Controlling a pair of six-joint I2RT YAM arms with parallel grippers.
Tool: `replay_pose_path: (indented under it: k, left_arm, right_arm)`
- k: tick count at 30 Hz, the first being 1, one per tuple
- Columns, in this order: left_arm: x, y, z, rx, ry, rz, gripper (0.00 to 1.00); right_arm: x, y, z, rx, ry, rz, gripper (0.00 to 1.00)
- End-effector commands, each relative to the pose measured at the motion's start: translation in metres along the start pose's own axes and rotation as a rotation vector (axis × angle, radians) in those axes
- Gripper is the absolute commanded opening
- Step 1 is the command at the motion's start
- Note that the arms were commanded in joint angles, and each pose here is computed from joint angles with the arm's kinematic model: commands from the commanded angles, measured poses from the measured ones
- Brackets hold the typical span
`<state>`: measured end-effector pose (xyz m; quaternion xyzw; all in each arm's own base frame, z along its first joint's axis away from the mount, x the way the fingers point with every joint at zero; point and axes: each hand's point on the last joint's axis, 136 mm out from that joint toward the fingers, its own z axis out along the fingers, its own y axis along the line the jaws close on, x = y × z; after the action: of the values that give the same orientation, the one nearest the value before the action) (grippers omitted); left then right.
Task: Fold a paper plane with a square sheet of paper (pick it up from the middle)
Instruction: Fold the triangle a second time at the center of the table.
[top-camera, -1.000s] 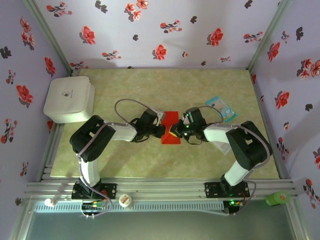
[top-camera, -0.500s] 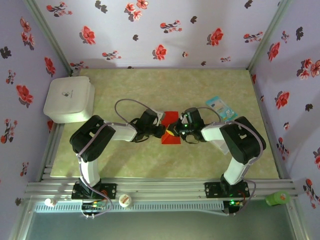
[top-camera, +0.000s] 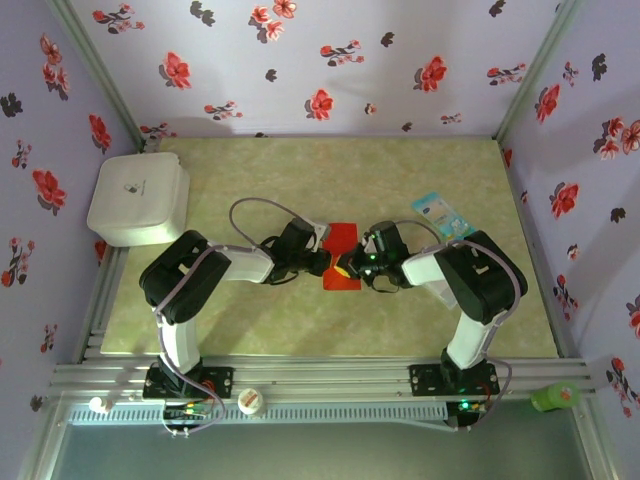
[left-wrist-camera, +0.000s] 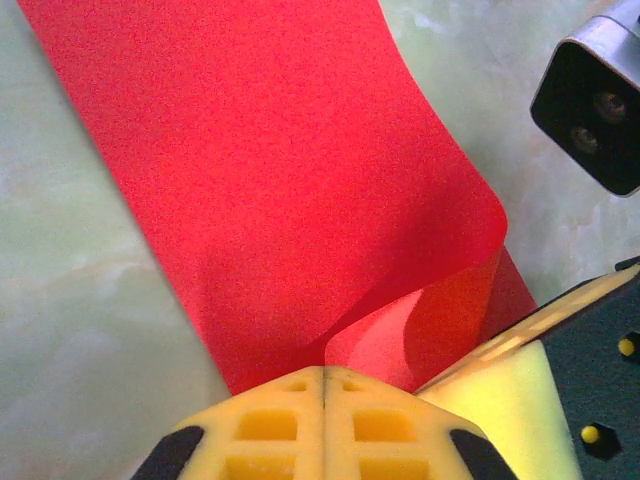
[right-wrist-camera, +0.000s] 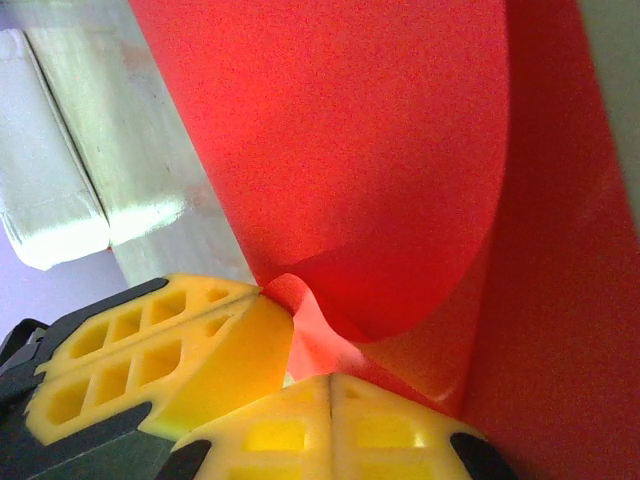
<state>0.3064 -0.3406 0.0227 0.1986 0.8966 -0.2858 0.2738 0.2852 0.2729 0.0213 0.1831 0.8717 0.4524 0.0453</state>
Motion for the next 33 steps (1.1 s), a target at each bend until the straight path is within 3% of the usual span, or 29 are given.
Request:
replay_pose_path:
  k: [1, 7, 12, 21, 24, 29, 33]
  left_arm:
    - [0.011, 0.013, 0.004, -0.043, 0.047, -0.016, 0.0]
    - [0.012, 0.014, 0.004, -0.045, 0.052, -0.018, 0.0]
    - [0.009, 0.013, 0.004, -0.043, 0.047, -0.016, 0.0]
    - [0.011, 0.014, 0.004, -0.047, 0.056, -0.013, 0.0]
    - [0.011, 0.014, 0.003, -0.047, 0.058, -0.012, 0.0]
    - [0.011, 0.014, 0.003, -0.048, 0.06, -0.011, 0.0]
    - [0.013, 0.013, 0.001, -0.047, 0.065, -0.011, 0.0]
  right_arm:
    - [-0.003, -0.002, -0.009, 0.042, -0.025, -0.005, 0.0]
    - [-0.016, 0.006, -0.03, 0.099, -0.077, -0.066, 0.0]
    - [-0.021, -0.001, -0.026, 0.105, -0.071, -0.041, 0.0]
    - [-0.025, -0.039, -0.024, 0.206, -0.107, 0.042, 0.0]
    - [-0.026, -0.031, -0.03, 0.193, -0.121, 0.038, 0.0]
    - [-0.028, 0.016, -0.037, 0.07, -0.098, -0.04, 0.0]
    - [-0.029, 0.022, -0.032, 0.065, -0.079, -0.047, 0.0]
